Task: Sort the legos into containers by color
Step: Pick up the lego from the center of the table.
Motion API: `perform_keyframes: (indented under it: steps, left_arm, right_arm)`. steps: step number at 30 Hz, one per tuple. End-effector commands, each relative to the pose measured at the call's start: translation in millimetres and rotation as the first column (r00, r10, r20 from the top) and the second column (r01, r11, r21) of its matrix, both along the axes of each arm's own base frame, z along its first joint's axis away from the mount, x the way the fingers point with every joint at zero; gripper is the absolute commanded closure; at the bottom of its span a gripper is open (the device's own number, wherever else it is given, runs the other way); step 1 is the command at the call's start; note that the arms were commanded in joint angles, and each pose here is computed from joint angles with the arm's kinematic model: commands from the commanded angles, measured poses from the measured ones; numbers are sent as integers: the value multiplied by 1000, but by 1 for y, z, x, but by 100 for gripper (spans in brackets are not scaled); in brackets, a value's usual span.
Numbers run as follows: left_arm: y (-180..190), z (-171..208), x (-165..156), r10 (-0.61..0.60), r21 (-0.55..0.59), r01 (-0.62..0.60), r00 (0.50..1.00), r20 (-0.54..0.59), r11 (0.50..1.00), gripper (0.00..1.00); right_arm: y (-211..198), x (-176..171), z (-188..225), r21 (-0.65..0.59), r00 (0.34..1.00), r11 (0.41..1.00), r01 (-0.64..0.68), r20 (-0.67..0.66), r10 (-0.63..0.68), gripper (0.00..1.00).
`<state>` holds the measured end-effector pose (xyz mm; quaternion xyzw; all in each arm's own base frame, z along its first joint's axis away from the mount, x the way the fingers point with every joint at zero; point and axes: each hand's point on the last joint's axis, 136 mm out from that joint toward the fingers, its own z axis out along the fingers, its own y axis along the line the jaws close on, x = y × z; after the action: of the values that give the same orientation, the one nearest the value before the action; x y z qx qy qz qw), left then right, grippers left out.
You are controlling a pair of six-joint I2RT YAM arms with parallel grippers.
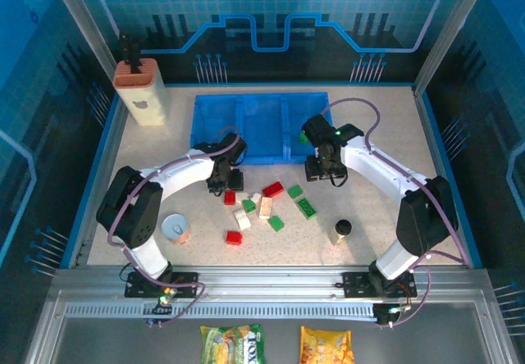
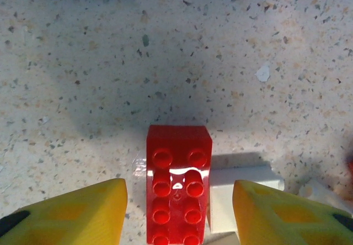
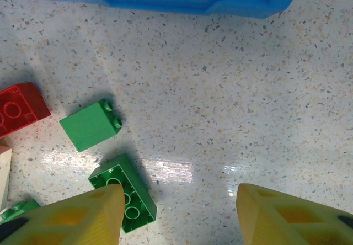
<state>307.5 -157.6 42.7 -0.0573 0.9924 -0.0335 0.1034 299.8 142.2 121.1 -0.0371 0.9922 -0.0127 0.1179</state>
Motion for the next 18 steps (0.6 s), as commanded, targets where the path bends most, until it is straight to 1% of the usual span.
perform_keyframes:
  steps: [1, 5, 9, 13, 18]
  left_arm:
    - [-5, -11, 1, 2, -9, -2, 1000, -14, 1000, 46]
    - [-1, -19, 1, 4, 25, -3, 1000, -21, 1000, 47]
    - [4, -23, 3, 3, 50, -3, 1000, -12, 999, 51]
    - [5, -26, 3, 1, 59, 0, 1000, -13, 998, 55]
    - [5, -31, 2, -1, 61, 2, 1000, -22, 998, 57]
  right_arm:
    - [-6, -3, 14, -12, 1000, 1000, 7, 20, -7, 43]
    - [-6, -4, 15, -11, 1000, 1000, 9, 19, -9, 43]
    - [-6, -5, 14, -15, 1000, 1000, 9, 13, -8, 44]
    - [-5, -6, 15, -14, 1000, 1000, 9, 11, -8, 44]
    - [-4, -7, 17, -19, 1000, 1000, 6, 10, -5, 44]
